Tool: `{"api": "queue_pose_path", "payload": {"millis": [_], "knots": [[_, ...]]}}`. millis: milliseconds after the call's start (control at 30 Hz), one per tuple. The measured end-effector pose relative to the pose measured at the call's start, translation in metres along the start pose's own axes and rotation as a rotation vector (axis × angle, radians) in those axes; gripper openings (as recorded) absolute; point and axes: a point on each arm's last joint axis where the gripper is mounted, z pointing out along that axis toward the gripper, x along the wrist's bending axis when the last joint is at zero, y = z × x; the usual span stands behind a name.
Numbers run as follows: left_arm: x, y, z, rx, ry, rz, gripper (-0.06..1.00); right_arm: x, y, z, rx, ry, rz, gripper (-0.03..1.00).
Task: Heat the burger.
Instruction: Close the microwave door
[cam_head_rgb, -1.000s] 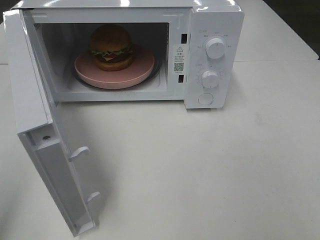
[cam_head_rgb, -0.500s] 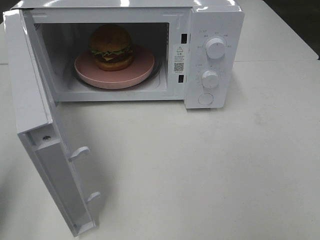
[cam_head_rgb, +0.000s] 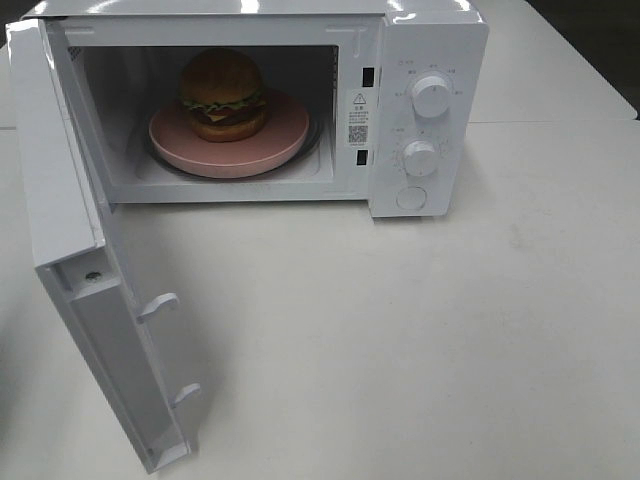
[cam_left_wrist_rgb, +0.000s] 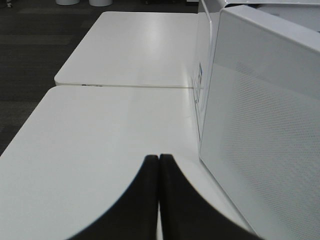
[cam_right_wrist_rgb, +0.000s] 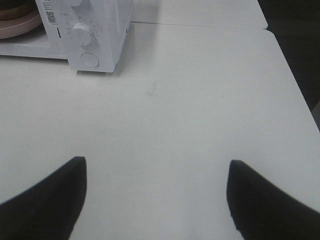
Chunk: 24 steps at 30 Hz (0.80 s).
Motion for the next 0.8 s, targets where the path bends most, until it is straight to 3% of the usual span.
{"api": "queue_pose_path", "payload": {"millis": [267, 633, 800], "knots": [[-0.004, -0.005, 0.025, -0.012, -0.027, 0.031, 0.0, 0.0, 0.0, 0.0, 0.0, 0.0, 0.0, 0.75], [-0.027, -0.022, 0.062, -0.07, -0.262, 0.042, 0.0, 0.0, 0.0, 0.0, 0.0, 0.0, 0.0, 0.75], [-0.032, -0.029, 0.07, -0.081, -0.312, 0.036, 0.0, 0.0, 0.0, 0.0, 0.0, 0.0, 0.0, 0.75]]}}
